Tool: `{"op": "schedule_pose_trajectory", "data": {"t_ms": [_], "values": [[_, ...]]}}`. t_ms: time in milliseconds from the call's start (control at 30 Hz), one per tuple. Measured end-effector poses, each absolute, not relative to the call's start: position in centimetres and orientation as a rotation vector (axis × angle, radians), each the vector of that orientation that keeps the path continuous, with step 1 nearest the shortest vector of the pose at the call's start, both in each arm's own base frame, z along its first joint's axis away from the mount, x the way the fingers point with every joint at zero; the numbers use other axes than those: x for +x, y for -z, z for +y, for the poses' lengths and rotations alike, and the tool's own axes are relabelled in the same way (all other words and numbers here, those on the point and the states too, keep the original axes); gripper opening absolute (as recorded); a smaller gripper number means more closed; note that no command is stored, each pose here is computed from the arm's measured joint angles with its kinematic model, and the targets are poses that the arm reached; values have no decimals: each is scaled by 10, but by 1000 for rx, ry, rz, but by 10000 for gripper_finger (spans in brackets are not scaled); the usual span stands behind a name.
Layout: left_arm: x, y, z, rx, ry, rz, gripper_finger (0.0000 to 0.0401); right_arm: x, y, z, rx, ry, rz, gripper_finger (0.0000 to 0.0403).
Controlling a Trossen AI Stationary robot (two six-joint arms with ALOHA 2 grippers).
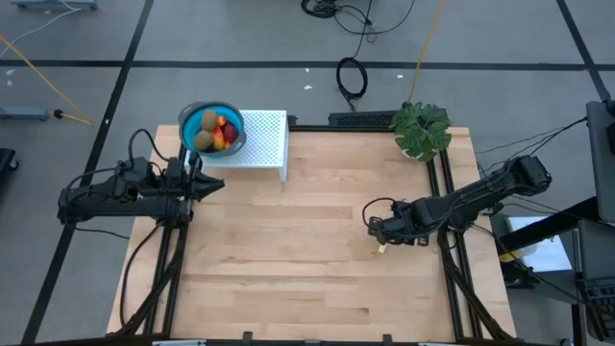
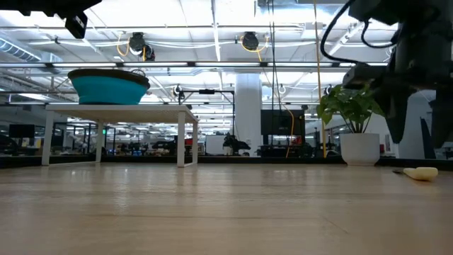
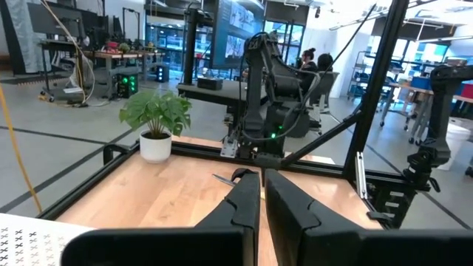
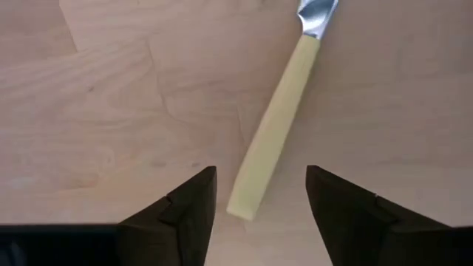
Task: Pick & Place Fruit
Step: Put the butter knife into the right side of the blue strainer bowl on the shelf
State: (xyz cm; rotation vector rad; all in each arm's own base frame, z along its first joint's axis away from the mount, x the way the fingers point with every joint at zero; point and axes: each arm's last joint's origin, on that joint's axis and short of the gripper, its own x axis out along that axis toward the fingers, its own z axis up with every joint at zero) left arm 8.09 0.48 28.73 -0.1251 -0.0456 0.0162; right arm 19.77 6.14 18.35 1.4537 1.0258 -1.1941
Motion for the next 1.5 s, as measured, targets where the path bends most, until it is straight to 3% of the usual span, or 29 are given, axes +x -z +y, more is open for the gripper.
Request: {"op": "schedule_pose_trajectory", "data": {"t_ms": [833, 1233, 1500], "values": [[81, -287, 5, -107, -17, -46, 21, 187, -138, 58, 1591, 1116, 975, 134], [81, -288, 5, -103, -16, -54, 21, 184, -135, 57, 1581, 1135, 982, 62], [81, -288, 5, -107, -16, -55, 21, 185, -135, 58, 1568, 1117, 986, 61]]}}
